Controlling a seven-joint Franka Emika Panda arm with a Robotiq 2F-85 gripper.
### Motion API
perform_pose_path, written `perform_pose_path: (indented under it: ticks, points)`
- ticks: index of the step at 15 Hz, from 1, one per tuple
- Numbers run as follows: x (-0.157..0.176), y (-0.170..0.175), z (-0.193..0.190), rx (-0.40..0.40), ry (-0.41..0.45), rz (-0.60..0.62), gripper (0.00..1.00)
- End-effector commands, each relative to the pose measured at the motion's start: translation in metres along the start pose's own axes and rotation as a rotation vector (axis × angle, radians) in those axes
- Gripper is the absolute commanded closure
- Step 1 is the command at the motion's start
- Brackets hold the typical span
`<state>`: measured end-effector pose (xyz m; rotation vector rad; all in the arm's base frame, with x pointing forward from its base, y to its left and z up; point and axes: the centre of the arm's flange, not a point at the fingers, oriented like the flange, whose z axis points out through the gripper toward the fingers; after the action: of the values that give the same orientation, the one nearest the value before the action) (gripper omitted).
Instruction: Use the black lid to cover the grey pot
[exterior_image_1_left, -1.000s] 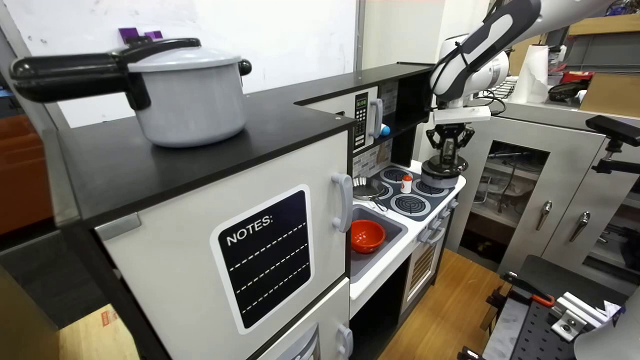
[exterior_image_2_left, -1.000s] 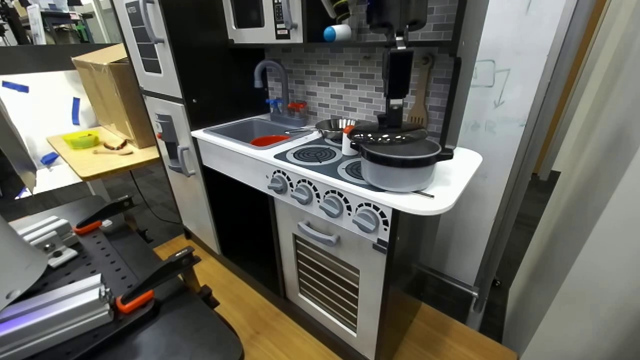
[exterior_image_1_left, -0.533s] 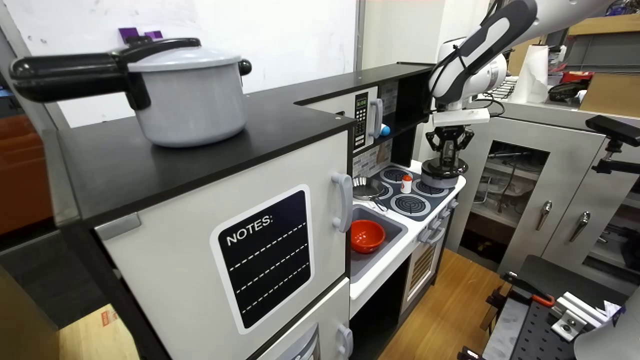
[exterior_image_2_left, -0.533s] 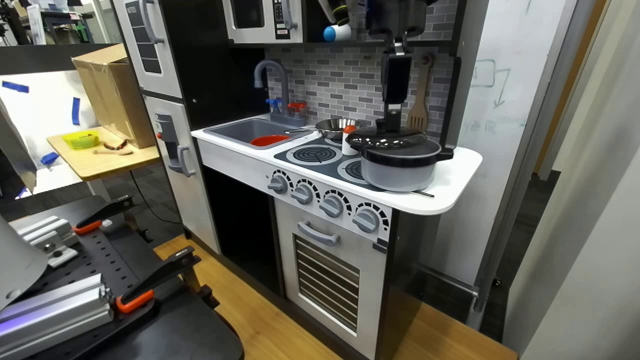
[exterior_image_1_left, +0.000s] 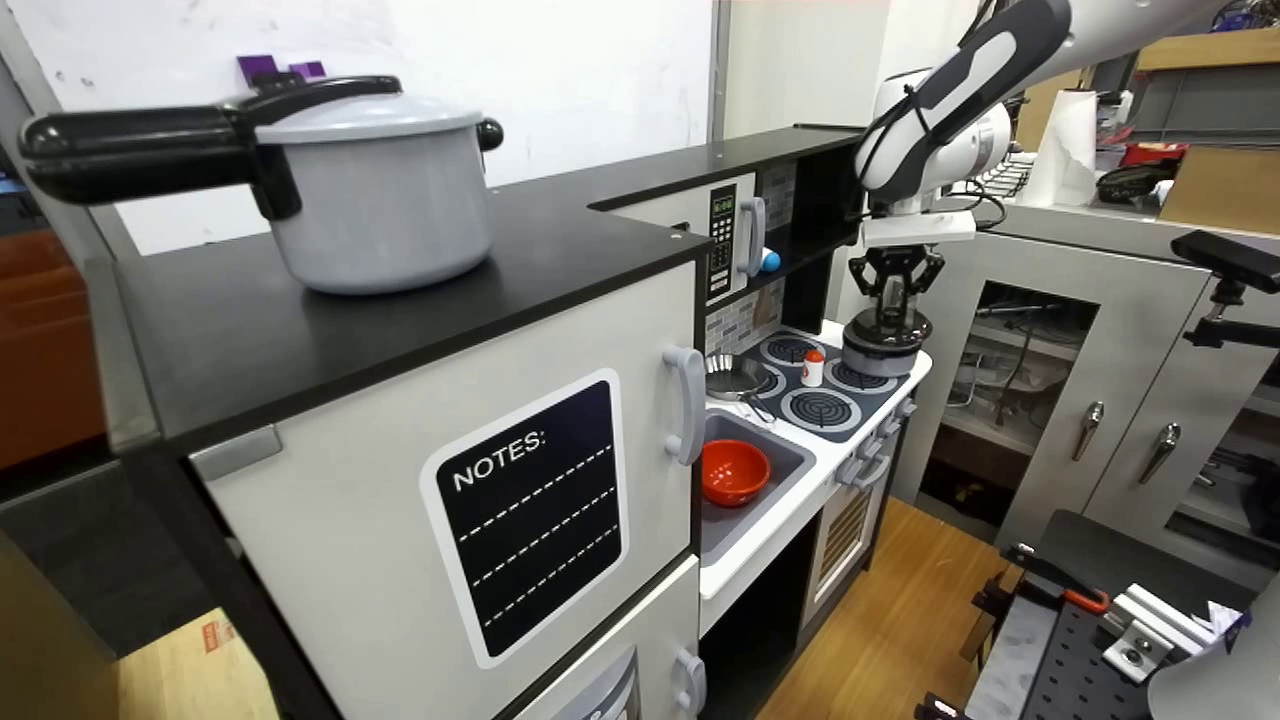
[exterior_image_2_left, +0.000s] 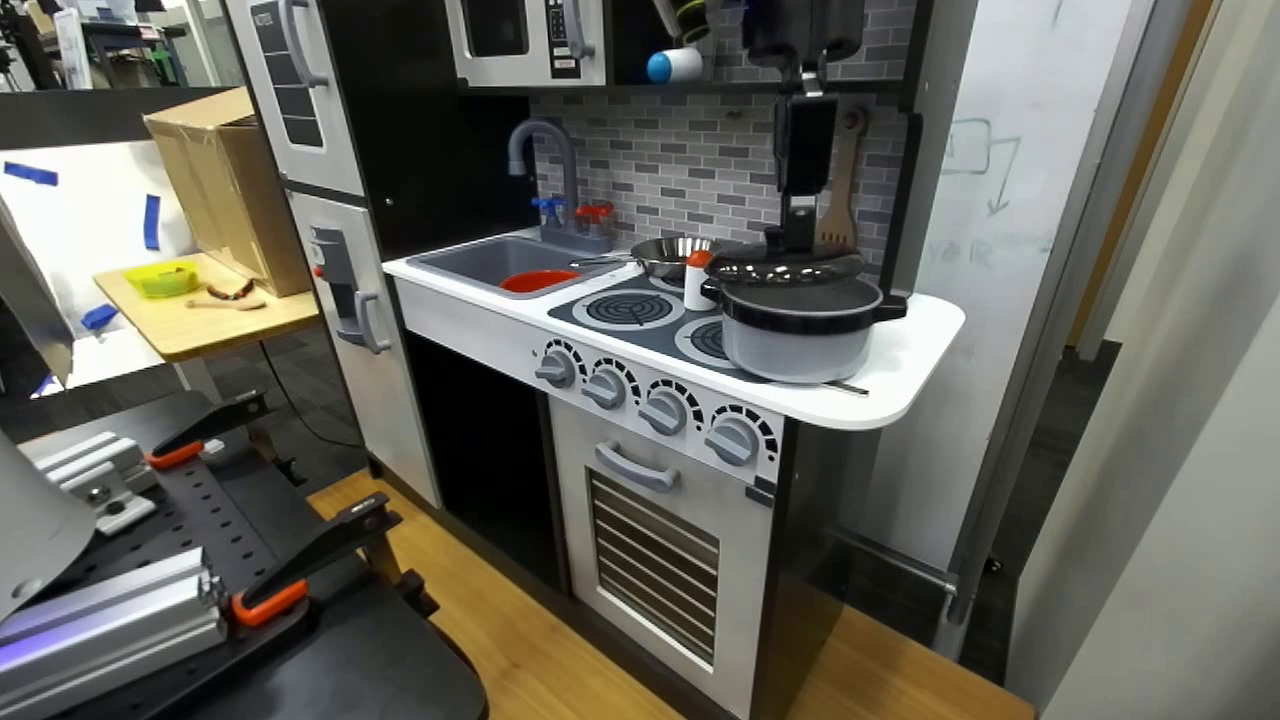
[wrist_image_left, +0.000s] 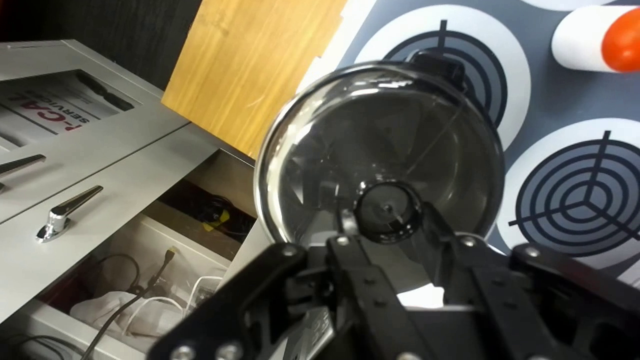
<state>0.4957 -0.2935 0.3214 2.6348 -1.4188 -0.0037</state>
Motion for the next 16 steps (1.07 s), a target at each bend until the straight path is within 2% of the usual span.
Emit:
perform_pose_path:
  ticks: [1,12,13,14,15,16]
  points:
    - [0.012,-0.005,-0.002,0.007,-0.009,-0.008,0.92]
    - [0.025,-0.015,0.018,0.008,-0.028,-0.004,0.92]
    - [0.026,-0.014,0.018,0.007,-0.029,-0.001,0.85]
    - [0.026,-0.012,0.018,0.006,-0.031,0.003,0.45]
    - [0.019,-0.013,0.017,0.000,-0.010,0.008,0.40]
    - [0.019,-0.012,0.017,0.000,-0.010,0.009,0.59]
